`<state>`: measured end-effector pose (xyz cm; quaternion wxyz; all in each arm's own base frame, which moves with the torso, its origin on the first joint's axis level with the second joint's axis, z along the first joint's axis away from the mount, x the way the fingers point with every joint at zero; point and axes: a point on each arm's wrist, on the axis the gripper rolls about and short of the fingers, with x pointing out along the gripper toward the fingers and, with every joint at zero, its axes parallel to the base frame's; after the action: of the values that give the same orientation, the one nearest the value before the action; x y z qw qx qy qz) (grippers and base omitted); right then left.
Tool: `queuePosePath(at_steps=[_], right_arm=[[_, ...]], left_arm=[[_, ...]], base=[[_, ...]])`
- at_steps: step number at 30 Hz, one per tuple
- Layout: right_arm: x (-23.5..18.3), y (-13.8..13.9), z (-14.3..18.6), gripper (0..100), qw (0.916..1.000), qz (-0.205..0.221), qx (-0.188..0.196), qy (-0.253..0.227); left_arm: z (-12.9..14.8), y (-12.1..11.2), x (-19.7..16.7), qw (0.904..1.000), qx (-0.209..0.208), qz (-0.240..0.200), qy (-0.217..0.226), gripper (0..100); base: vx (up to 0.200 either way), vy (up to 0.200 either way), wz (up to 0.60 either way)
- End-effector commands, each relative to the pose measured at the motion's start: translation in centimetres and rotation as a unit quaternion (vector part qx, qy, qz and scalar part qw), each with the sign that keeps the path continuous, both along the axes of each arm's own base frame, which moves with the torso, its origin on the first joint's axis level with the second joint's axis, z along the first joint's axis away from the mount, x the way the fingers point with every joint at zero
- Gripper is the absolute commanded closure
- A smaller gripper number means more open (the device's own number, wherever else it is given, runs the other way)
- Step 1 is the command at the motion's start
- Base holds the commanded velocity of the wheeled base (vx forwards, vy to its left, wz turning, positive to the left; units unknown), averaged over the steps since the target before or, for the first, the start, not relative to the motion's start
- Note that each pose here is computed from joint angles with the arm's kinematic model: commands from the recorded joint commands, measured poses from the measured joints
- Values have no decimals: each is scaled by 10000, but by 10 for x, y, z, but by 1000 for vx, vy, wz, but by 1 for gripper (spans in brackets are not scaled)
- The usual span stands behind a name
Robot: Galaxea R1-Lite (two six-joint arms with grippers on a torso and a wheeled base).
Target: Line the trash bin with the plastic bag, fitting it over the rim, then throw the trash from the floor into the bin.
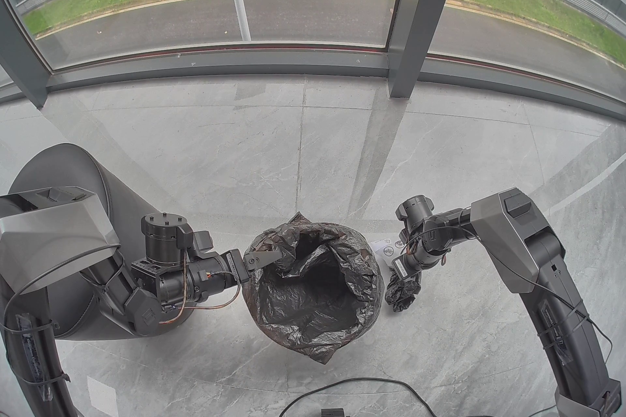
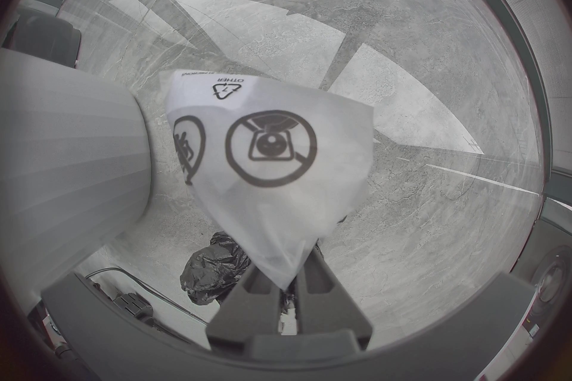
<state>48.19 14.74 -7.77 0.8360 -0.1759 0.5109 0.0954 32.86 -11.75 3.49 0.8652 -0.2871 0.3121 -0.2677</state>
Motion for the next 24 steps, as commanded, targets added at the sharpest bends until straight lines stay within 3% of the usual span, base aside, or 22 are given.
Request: queuePosePath(at_steps=[1,5,6,7,9,14,18,20,24], right_arm=[[0,1,6,100,10000,3,2,-40],[-3,0,69,100,9997,-14,-19,-245],[-3,0,69,100,9997,-14,-19,-245],[-11,1,111,100,9994,39,10,-345],[-27,10,160,100,9984,224,33,-514],[-77,38,244,100,9935,671,-145,-913],[-130,68,293,100,9876,1137,-69,-1078],[-169,88,316,100,9810,1594,-67,-1103],[-218,117,331,100,9697,2164,-211,-1110]], left_arm=[[0,0,0,10000,-5,0,-7,0],[3,0,-1,10000,-38,14,-4,0],[3,0,-1,10000,-38,14,-4,0],[4,0,-1,10000,-83,35,1,0],[6,0,-1,9999,-105,50,-14,0],[11,0,-3,9999,-120,35,-58,0],[10,0,-4,9999,-110,32,-48,0],[9,0,-4,9999,-110,25,-40,0],[10,0,-4,9999,-110,25,-40,0]], base=[[0,0,0],[0,0,0],[0,0,0],[0,0,0],[0,0,0],[0,0,0],[0,0,0],[0,0,0],[0,0,0]])
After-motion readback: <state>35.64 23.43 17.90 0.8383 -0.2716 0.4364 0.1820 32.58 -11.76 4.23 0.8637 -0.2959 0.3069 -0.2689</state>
